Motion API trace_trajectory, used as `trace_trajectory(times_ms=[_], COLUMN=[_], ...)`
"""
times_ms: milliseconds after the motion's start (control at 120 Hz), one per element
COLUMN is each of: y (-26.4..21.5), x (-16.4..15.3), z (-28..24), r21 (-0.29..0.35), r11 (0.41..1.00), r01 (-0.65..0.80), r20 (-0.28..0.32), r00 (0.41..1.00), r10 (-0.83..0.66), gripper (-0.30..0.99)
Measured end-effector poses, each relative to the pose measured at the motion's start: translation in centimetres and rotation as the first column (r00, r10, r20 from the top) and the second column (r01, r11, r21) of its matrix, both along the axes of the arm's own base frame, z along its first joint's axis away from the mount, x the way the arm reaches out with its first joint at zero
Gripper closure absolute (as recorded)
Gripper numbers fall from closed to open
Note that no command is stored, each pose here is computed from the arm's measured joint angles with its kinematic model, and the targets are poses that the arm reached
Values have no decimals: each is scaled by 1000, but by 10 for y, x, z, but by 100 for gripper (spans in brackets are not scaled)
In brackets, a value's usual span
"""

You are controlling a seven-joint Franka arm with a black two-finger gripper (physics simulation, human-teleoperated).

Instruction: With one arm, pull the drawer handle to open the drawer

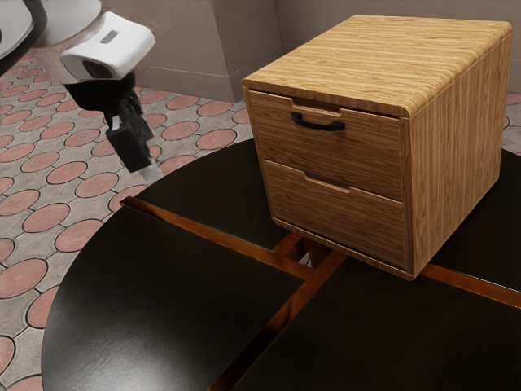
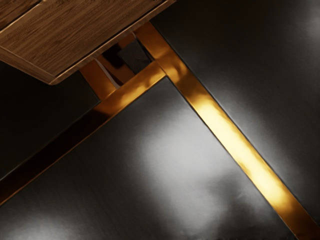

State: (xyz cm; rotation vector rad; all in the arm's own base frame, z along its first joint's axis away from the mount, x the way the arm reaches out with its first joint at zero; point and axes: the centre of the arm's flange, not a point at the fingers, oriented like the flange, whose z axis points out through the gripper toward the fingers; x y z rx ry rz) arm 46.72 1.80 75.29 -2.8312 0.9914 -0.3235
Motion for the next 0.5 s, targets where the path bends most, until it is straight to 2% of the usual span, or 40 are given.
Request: trace_trajectory(times_ms=[75, 158, 208, 292, 400, 500], y=[0, 11, -3, -29, -50, -65], x=[-3, 12, 15, 17, 14, 12], z=[1, -24, -34, -35, -23, -21], r21=[5, -6, -11, -5, 34, 62], r11=[996, 990, 978, 944, 893, 838], r01=[90, 138, 210, 330, 448, 542], r20=[12, 6, 10, 37, 77, 77], r00=[996, 990, 978, 943, 890, 834], r10=[-90, -138, -210, -329, -450, -546], gripper=[0, 0, 0, 0, 0, 0])
